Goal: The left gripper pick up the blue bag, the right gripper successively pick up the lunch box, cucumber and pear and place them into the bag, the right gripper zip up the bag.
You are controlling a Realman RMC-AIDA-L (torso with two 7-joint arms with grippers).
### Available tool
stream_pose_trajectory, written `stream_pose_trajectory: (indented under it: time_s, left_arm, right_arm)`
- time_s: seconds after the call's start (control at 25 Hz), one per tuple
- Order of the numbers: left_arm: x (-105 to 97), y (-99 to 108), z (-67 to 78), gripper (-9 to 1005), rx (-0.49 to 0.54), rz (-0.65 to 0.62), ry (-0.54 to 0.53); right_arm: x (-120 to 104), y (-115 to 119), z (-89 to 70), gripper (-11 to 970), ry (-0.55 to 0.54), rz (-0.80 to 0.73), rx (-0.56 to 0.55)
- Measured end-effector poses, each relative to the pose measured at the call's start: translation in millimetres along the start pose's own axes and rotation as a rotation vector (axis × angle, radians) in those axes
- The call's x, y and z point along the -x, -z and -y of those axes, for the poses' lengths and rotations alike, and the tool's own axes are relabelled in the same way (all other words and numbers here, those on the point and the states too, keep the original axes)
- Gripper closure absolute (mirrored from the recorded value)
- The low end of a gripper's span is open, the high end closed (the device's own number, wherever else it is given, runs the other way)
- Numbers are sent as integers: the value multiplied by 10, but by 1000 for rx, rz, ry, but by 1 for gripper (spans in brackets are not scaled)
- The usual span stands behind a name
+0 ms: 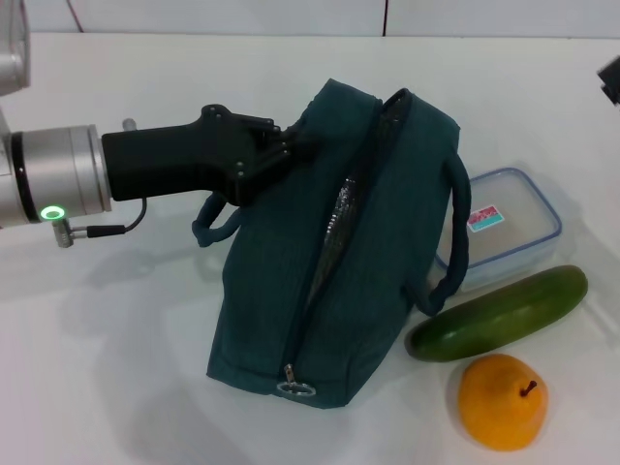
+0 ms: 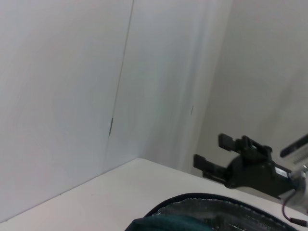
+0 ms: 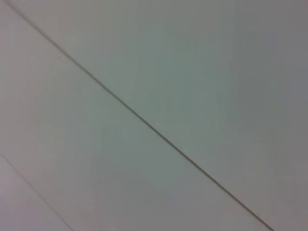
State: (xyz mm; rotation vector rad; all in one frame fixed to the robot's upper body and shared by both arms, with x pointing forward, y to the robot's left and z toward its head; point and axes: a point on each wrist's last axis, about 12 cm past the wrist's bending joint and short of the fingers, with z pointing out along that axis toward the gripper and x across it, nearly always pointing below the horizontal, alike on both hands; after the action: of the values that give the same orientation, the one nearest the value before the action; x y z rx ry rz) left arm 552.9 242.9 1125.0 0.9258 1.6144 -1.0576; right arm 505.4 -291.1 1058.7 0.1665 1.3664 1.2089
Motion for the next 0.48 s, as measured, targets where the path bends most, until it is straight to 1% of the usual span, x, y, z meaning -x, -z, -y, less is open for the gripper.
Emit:
stream_pose_trajectory:
  time_s: [0.08,0.12,0.16,0.28,0.36,0.48]
  left_arm:
    - [-10,2,3,946,1,2,4]
    - [-21,-3,7,946,0,4,8]
    - [-27,-6,8,946,-1,5,10]
    - [-55,-26,14,945,-6,7,20]
    - [-67,-46,15,945,-9,8,26]
    - [-75,-69,12,945,-11,7,37]
  right_arm:
    - [-16,114,-1,246,-14,9,-15]
    - [-16,114,-1,247,-14,9,-15]
    - [-74,265,14,248,-41,13,-60]
    - [-123,362,32,251,-73,11,-100]
    - [-145,457,46,252,-107,13,-132]
    - [-179,520,90,255,-169,3,-183]
